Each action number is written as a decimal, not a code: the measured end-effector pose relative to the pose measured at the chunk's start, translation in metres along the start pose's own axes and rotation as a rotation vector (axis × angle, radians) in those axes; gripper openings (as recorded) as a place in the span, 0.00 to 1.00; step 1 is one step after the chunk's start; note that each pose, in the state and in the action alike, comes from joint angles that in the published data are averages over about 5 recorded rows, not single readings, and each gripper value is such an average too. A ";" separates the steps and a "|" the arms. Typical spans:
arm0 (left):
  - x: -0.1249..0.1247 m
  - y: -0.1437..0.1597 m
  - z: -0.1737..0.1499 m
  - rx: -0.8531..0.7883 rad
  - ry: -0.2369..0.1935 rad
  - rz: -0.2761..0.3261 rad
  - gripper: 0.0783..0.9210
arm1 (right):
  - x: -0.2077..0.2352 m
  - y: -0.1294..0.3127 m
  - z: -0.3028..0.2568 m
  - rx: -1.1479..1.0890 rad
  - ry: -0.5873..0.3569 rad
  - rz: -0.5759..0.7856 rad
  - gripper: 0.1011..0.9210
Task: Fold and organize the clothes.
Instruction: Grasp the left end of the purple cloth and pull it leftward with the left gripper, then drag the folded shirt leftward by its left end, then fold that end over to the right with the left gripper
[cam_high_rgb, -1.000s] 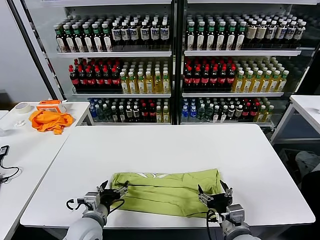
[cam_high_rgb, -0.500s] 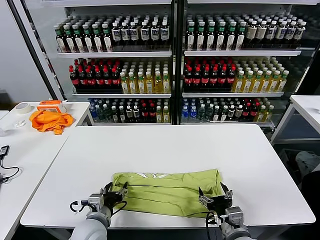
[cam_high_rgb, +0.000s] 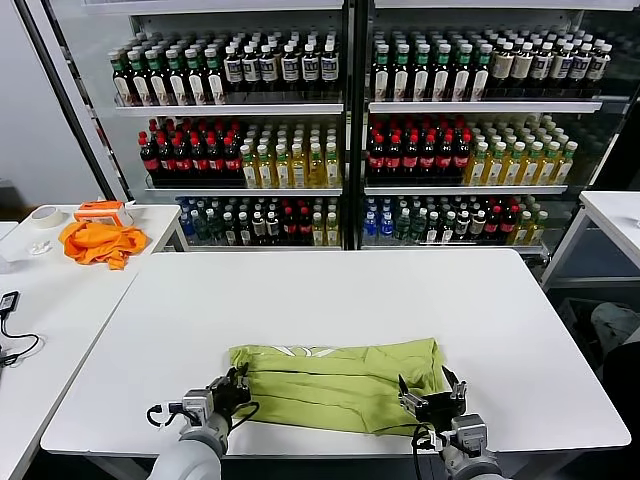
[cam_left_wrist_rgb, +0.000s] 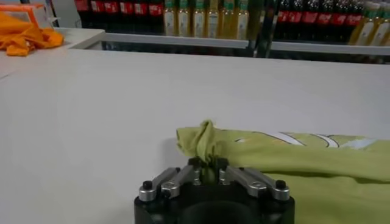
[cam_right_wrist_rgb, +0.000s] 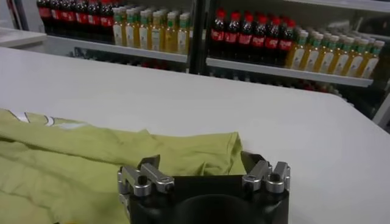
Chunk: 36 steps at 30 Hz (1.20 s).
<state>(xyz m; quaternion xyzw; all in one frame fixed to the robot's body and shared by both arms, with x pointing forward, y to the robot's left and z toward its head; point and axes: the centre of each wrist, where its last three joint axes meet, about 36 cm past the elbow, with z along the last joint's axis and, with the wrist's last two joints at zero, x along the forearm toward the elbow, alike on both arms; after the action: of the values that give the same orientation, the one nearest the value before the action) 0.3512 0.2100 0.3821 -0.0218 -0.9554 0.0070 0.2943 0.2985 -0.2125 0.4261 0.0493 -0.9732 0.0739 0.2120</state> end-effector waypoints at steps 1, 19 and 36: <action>0.000 0.000 0.000 -0.002 -0.001 0.000 0.09 | 0.000 0.000 0.000 0.000 -0.001 0.000 0.88; 0.016 0.059 -0.030 -0.209 -0.076 -0.200 0.02 | -0.009 0.000 -0.007 0.014 -0.019 -0.008 0.88; 0.051 0.107 -0.069 -0.279 -0.176 -0.333 0.02 | -0.007 -0.007 -0.013 0.023 -0.043 0.009 0.88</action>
<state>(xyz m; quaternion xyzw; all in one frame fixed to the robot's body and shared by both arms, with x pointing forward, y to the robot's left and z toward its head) 0.3515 0.3189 0.4651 0.0963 -0.9596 -0.1716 0.2011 0.3108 -0.2171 0.4364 0.0489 -0.9769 0.0850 0.1900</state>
